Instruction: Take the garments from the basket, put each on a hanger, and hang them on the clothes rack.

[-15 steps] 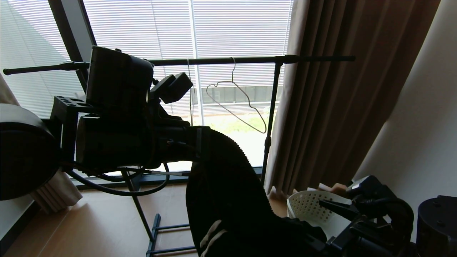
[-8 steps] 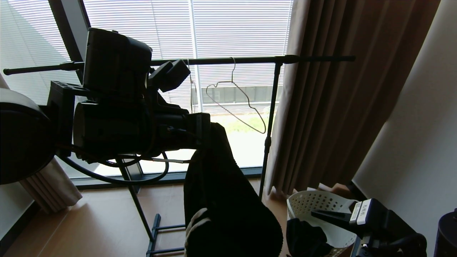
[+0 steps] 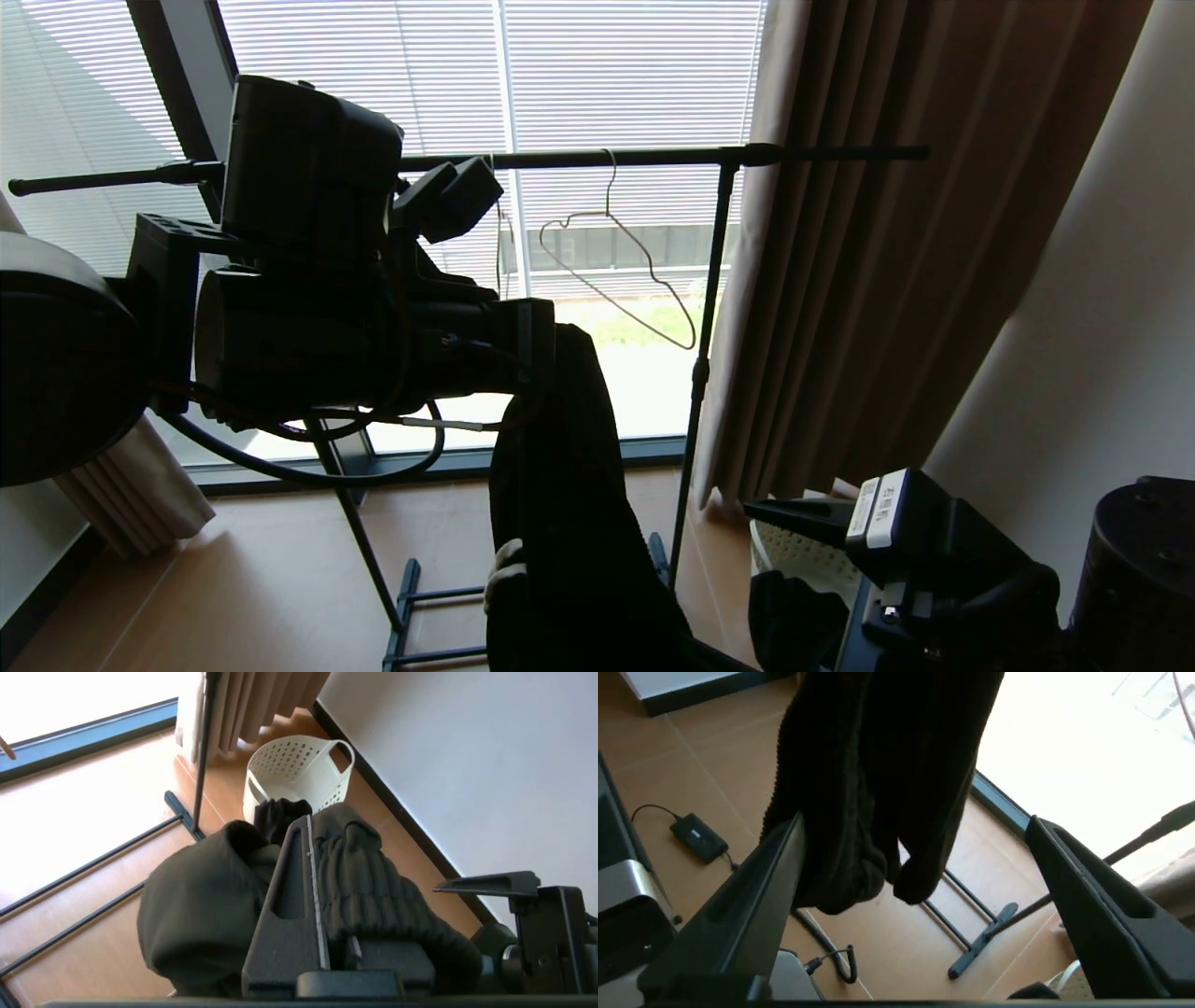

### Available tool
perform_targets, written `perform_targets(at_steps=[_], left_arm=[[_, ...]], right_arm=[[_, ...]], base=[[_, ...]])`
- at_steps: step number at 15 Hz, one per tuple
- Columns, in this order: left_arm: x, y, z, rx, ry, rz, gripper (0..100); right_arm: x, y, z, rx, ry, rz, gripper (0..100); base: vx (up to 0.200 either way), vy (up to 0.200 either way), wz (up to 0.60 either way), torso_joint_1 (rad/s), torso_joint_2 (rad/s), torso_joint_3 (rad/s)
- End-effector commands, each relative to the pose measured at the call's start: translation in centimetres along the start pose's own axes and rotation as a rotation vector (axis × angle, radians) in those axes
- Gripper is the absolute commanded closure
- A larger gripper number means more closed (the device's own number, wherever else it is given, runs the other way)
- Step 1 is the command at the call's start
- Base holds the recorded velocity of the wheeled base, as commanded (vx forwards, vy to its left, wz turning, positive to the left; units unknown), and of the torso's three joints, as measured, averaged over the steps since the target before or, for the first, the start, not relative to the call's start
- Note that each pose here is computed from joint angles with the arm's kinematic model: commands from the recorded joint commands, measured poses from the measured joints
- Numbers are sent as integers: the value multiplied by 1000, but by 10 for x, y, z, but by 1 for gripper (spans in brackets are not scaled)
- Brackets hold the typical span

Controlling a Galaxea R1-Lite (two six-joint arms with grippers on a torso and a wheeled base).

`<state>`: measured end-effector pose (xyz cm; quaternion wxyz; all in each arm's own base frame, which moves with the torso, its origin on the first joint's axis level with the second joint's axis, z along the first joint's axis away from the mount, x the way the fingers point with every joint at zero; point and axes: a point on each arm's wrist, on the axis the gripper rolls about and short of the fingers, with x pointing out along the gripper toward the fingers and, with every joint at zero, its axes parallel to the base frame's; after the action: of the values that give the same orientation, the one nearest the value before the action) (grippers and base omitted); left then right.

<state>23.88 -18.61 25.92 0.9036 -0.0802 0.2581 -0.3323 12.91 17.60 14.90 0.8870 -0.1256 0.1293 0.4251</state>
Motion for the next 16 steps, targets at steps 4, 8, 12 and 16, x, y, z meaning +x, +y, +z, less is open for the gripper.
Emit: perform_targets(at_steps=[4,8,12,16], left_arm=[[-1,-1,1,7,-5,-2,100],[-2,-4,0,10,-2,-12,100],[-3,-3,-3,8,6,-12,100],[-5,-1,-10,5,28,-9,100]], right_arm=[[16,11,-7,-16,53,35,0],[41,-4,-27,33,153,-18,0],[69,-15,-46,87,143,-41,100],[72,-35,-45,173,93,-113,100]], base=[[0,0,0,0,0,0],[0,0,0,0,0,0],[0,0,0,0,0,0],[0,0,0,0,0,0]])
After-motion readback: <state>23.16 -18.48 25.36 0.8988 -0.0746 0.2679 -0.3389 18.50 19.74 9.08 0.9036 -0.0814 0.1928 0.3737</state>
